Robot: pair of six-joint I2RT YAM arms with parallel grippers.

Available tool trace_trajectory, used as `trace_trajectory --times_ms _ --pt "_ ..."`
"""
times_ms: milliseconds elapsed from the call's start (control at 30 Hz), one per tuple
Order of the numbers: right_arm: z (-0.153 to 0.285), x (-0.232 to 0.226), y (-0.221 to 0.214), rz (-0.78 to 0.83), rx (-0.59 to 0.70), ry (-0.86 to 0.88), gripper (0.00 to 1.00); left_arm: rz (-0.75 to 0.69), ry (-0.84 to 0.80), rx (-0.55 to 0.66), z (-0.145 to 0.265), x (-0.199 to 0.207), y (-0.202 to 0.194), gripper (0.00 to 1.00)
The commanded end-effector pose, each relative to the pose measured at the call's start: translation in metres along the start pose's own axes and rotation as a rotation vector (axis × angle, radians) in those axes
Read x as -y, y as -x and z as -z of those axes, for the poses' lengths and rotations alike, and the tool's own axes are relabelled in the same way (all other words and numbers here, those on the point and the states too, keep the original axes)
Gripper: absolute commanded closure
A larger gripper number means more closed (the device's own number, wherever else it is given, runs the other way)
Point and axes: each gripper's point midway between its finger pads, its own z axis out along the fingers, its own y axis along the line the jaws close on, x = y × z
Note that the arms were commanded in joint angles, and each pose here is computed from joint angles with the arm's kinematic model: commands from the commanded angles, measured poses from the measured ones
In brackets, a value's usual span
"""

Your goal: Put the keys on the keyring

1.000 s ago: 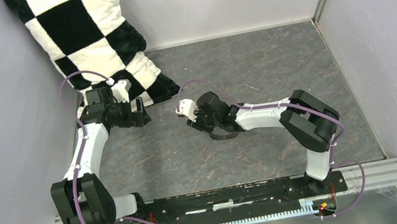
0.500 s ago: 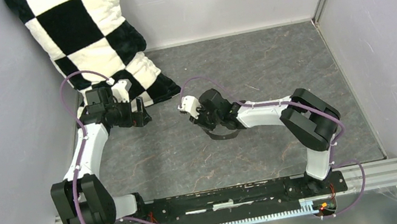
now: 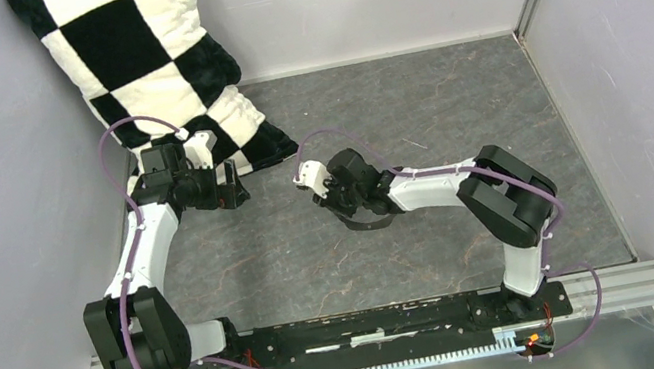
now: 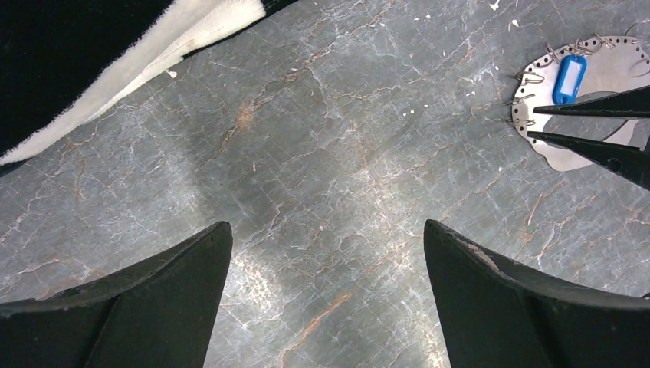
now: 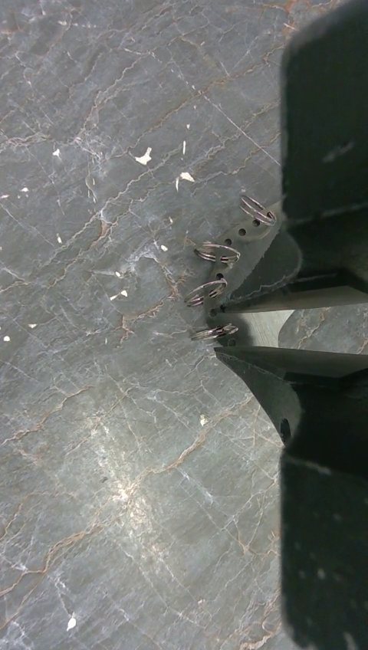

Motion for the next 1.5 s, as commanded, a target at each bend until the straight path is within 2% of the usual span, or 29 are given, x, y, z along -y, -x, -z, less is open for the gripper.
trace_trajectory --times_ms 0,67,167,200,433,633,767,900,967,1033,1100,1167,1367,1400,1467 --pt "-0.005 0.001 -0.004 -0.002 0.001 -0.002 0.72 -0.057 -0.001 0.023 0.006 0.0 0.004 0.0" --pt "-0.005 0.002 -0.002 -0.006 0.008 -0.01 0.79 -0.057 -0.001 0.022 0.006 0.0 0.003 0.0" --pt "-0.007 0.004 0.001 -0.008 0.015 -0.017 0.98 -0.059 -0.007 0.023 0.006 0.001 0.002 0.0" --pt "-0.007 0.004 0.003 -0.008 0.02 -0.019 0.99 -0.06 -0.009 0.025 0.006 0.001 0.002 0.0" --pt "0.018 0.004 0.048 -0.011 0.15 0.004 1.0 -0.095 -0.098 0.062 0.016 0.021 0.011 0.0" --pt "0.05 -0.003 0.085 -0.036 0.281 0.043 1.0 -0.203 -0.251 0.099 0.033 0.051 0.018 0.0" --pt "0.076 -0.011 0.106 -0.047 0.375 0.084 1.0 -0.344 -0.418 0.147 0.056 0.085 0.011 0.0" --pt "0.107 -0.023 0.134 -0.039 0.481 0.144 1.0 -0.562 -0.53 0.199 0.092 0.114 0.009 0.0" --pt "0.126 -0.029 0.15 -0.027 0.538 0.166 1.0 -0.632 -0.569 0.218 0.109 0.127 0.011 0.05" --pt "0.141 -0.038 0.162 -0.009 0.586 0.187 1.0 -0.652 -0.595 0.245 0.121 0.138 0.02 0.21" --pt "0.154 -0.048 0.17 0.006 0.62 0.219 1.0 -0.668 -0.623 0.262 0.131 0.148 0.025 0.29" --pt "0.165 -0.056 0.178 0.022 0.645 0.238 1.0 -0.685 -0.639 0.272 0.138 0.156 0.029 0.29" --pt "0.201 -0.077 0.2 0.062 0.722 0.269 1.0 -0.758 -0.739 0.264 0.156 0.194 0.022 0.19" --pt "0.206 -0.08 0.203 0.064 0.734 0.272 0.99 -0.765 -0.754 0.263 0.159 0.199 0.02 0.19" --pt "0.218 -0.088 0.211 0.073 0.762 0.288 1.0 -0.797 -0.786 0.264 0.165 0.209 0.013 0.26"
